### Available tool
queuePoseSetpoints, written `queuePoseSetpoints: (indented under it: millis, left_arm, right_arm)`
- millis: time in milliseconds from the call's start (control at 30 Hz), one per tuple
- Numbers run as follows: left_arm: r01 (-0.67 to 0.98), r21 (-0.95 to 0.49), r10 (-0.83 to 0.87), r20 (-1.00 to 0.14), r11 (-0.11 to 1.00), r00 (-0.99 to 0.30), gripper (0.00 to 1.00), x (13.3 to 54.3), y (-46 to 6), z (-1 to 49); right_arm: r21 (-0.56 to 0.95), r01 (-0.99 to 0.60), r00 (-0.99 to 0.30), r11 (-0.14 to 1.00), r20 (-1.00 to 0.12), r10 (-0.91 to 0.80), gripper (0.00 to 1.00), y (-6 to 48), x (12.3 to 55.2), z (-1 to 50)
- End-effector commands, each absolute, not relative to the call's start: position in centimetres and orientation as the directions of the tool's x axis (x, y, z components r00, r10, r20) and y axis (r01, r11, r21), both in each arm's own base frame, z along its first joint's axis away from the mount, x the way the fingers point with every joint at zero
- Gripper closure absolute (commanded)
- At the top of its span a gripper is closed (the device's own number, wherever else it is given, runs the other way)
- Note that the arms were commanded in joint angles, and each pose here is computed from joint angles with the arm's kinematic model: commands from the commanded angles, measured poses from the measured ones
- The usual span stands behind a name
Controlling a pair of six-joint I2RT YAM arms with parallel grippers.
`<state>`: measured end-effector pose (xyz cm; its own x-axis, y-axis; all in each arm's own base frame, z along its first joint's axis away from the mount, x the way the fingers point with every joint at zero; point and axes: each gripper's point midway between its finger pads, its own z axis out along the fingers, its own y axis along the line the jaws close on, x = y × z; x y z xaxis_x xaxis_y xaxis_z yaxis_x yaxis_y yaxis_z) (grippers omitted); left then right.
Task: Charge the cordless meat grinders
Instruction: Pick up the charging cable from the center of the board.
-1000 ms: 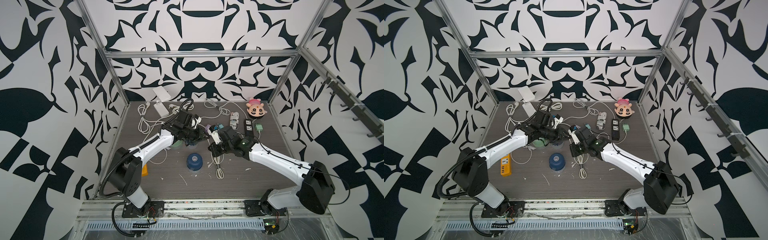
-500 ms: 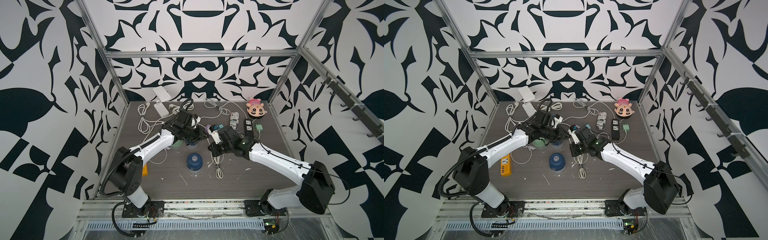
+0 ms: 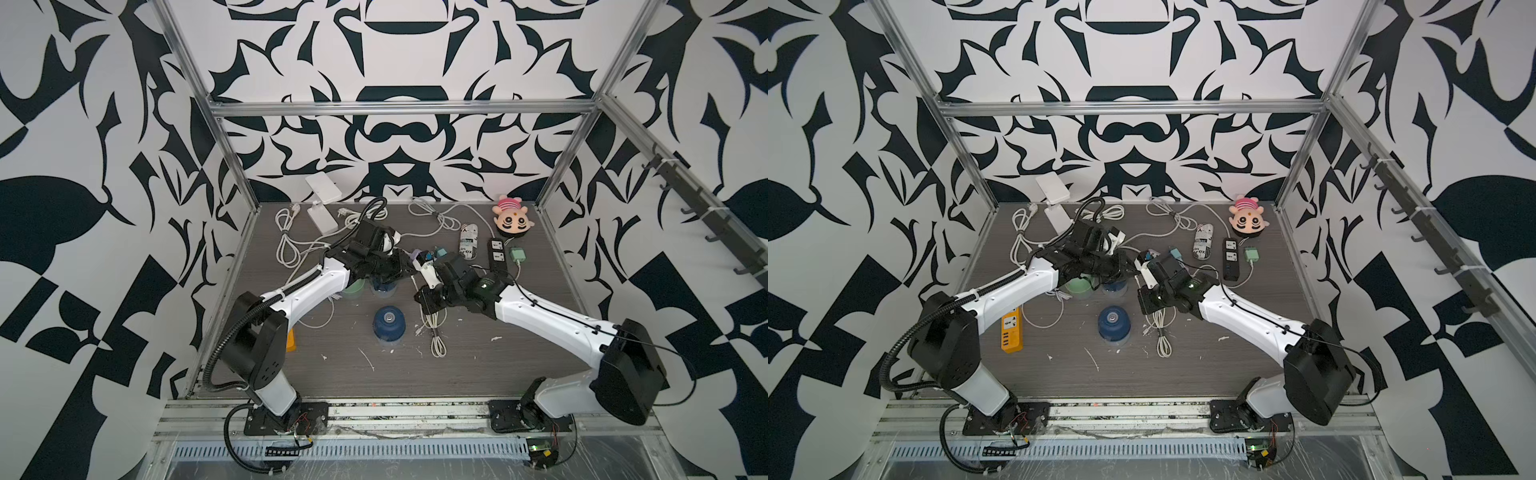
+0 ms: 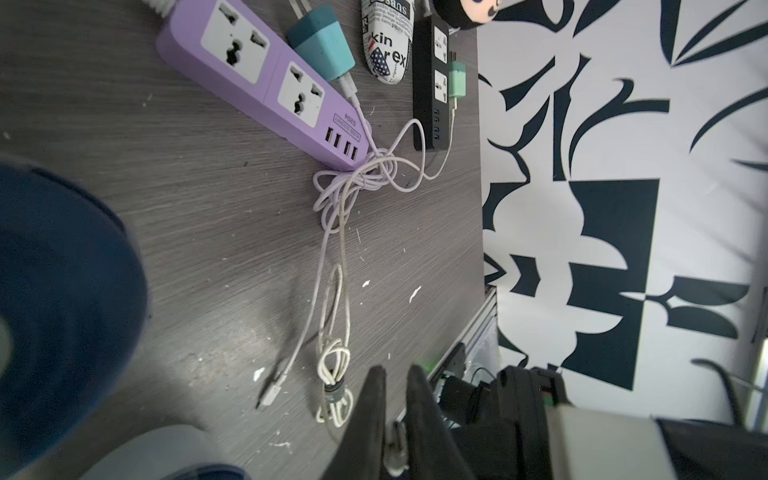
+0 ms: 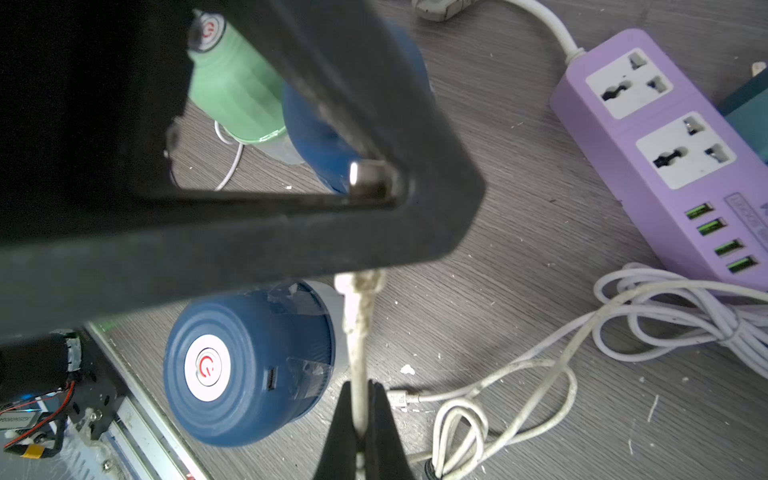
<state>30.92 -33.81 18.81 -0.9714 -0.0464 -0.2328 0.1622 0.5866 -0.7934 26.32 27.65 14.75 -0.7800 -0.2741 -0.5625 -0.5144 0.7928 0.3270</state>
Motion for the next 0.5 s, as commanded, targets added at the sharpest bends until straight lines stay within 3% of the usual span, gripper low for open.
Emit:
queuePoseSetpoints:
  millis: [0, 67, 133, 333, 467]
  left_arm:
    - [0.178, -0.795, -0.050, -0.253, 0.579, -0.966, 0.93, 31.6, -34.2, 19.5]
    - [0.181, -0.797, -0.045, -0.252, 0.576, -0.967, 1.00, 31.5, -34.3, 19.5]
    - [0.182, -0.797, -0.042, -0.252, 0.576, -0.967, 1.00, 31.4, -34.3, 19.4]
    - [0.241, -0.810, -0.007, -0.290, 0.535, -0.957, 1.00, 30.6, -34.4, 20.0]
    - [0.272, -0.810, 0.005, -0.316, 0.520, -0.949, 1.00, 30.4, -34.3, 20.4]
  right_arm:
    - [0.339, -0.535, -0.750, 0.774, -0.612, -0.250, 1.00, 28.5, 26.8, 17.2]
    - [0.340, -0.533, -0.750, 0.775, -0.615, -0.246, 1.00, 28.5, 26.9, 17.3]
    - [0.336, -0.529, -0.747, 0.779, -0.620, -0.240, 1.00, 28.4, 27.0, 17.6]
    - [0.285, -0.499, -0.723, 0.818, -0.658, -0.211, 0.61, 27.0, 27.6, 18.7]
    - [0.269, -0.371, -0.725, 0.889, -0.682, -0.096, 0.52, 24.8, 28.7, 20.2]
